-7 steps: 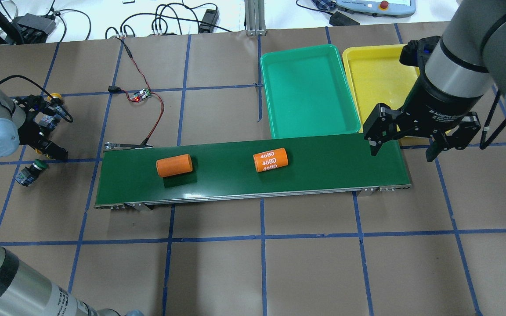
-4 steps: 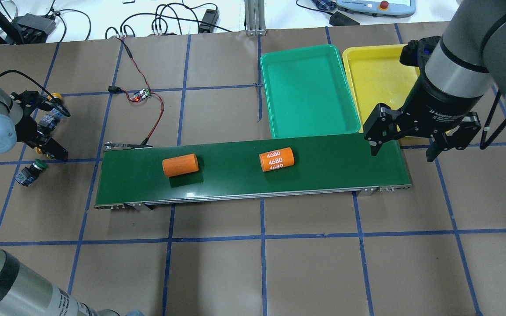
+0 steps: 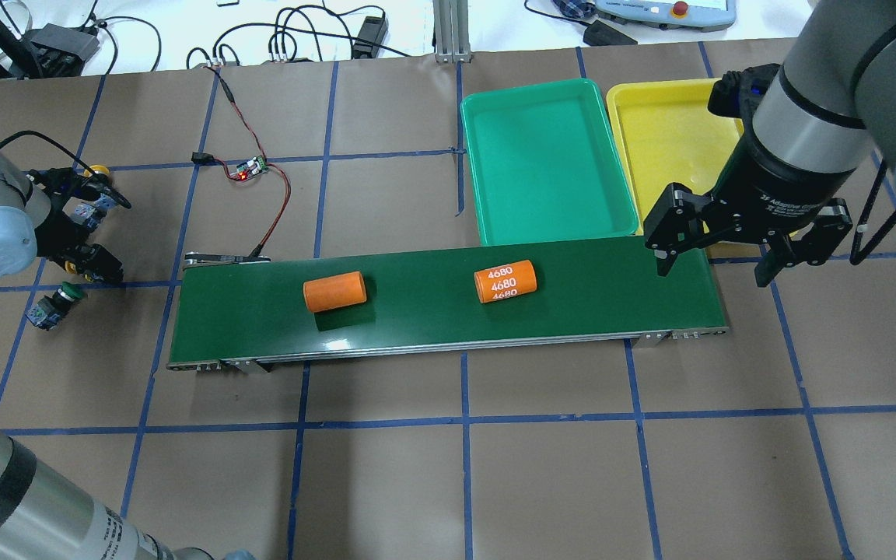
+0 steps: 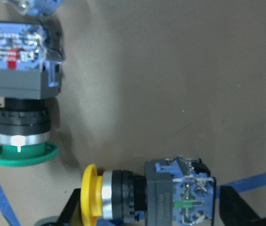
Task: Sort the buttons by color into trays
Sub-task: 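Grasp the yellow-capped push-button switch with the left gripper, then set the yellow-capped switch on the belt and open the left gripper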
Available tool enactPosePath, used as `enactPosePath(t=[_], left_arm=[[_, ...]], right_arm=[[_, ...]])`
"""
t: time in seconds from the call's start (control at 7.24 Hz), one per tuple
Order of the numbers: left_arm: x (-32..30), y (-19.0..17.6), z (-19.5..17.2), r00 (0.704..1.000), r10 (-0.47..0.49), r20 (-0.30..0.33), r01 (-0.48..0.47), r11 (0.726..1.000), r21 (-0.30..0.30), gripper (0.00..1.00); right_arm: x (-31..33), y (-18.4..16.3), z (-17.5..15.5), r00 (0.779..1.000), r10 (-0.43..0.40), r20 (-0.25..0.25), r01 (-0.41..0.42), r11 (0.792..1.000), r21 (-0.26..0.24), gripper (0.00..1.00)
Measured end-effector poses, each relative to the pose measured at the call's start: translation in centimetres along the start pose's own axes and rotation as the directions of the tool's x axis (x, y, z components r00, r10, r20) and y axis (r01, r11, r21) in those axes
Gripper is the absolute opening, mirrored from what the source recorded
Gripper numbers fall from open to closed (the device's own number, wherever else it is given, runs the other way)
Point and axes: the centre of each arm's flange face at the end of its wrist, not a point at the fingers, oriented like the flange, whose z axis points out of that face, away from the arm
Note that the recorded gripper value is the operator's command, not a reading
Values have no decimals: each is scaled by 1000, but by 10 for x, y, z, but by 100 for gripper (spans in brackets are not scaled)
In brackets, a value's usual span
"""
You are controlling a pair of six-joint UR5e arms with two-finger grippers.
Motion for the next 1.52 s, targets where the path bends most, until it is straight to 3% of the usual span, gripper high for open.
enactPosePath(t=[0.14,0.41,0.69,0.97,1.24,1.52], left_arm=[[2,0,-5,1000,0,-1,0,1000,-1,14],[17,2,-28,998,-26,-50,25,1000,-6,13],[49,12,-77,977,-142,-157,144,990,1,13],[113,2,-119,948,-270,-170,273,962,-10,11],[186,-1,-123,912,-376,-163,374,926,-40,11],[242,-1,-112,904,-400,-151,400,916,-36,16]], right_arm=[[0,0,0,1000,0,-1,0,1000,0,100],[0,2,1,1000,0,-2,0,1000,-3,100],[1,3,2,1000,0,-2,0,1000,-6,100],[1,4,2,1000,0,-2,0,1000,-5,100],[1,4,2,1000,0,-1,0,1000,-6,100],[1,4,2,1000,-1,-1,1,1000,-6,100]])
